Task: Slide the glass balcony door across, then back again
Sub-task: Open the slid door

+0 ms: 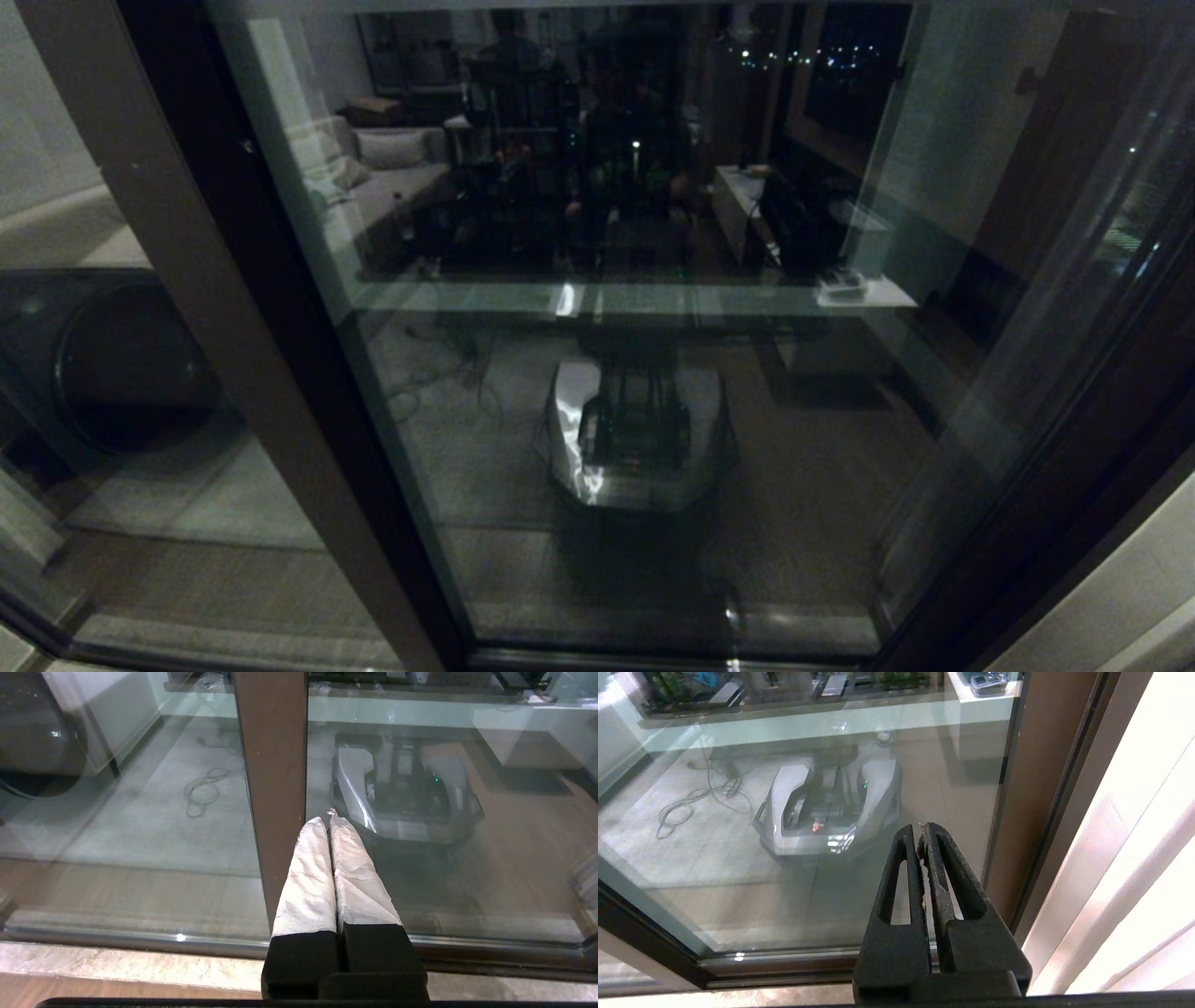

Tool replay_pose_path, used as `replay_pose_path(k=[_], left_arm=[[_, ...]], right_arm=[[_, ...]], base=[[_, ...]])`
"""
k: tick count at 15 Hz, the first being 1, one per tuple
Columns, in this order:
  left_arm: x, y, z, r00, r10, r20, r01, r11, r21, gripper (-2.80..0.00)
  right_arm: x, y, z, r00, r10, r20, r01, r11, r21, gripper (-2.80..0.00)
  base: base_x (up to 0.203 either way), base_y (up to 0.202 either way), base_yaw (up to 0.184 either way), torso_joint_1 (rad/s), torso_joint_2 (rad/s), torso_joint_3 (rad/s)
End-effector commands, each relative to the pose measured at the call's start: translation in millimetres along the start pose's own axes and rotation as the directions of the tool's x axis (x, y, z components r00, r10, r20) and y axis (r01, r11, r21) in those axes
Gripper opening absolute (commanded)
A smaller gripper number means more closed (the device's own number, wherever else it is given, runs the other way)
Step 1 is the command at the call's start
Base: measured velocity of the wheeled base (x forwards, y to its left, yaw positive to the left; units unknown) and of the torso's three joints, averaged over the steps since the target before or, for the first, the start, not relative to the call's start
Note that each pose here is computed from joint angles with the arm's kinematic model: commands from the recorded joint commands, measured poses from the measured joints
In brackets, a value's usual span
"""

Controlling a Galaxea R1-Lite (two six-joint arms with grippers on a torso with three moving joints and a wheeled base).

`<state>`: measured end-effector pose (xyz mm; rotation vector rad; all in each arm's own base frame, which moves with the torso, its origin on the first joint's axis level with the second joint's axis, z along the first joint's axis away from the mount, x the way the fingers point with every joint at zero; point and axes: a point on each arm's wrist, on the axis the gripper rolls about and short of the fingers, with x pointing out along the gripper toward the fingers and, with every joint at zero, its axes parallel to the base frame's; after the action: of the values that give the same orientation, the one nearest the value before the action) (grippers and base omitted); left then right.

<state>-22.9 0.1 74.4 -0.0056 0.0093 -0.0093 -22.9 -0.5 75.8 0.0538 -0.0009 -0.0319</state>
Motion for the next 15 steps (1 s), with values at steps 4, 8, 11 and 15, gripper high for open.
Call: replay_pose_path(k=[4,8,11,15], left_arm=[[0.1,0.0,-0.4,1.000,0.000,-0.001,0.000,1.000,-0.001,-2.80],[0.1,0.0,-0.4,1.000,0.000,-0.001,0.000,1.000,-0.001,-2.80],[0.1,0.0,-0.4,1.000,0.000,-0.001,0.000,1.000,-0.001,-2.80],[0.1,0.0,-0.4,1.000,0.000,-0.001,0.000,1.000,-0.001,-2.80]], right_arm=[[0.1,0.0,0.0,1.000,0.000,-0.002,0.000,1.000,0.000,-2.80],[-0.1,0.0,0.4,1.000,0.000,0.002,0.000,1.000,-0.005,-2.80],[-0.5,0.0,1.2,1.000,-0.002,0.000,0.002,1.000,-0.015,-2.80],[-13.5,3.3,56.4,0.999,0.029,-0.024,-0.028,0.999,0.032,-2.80]], base=[[0.000,0.000,0.000,0.000,0.00,0.000],[0.000,0.000,0.000,0.000,0.00,0.000],[0.000,0.000,0.000,0.000,0.00,0.000],[0.000,0.000,0.000,0.000,0.00,0.000]])
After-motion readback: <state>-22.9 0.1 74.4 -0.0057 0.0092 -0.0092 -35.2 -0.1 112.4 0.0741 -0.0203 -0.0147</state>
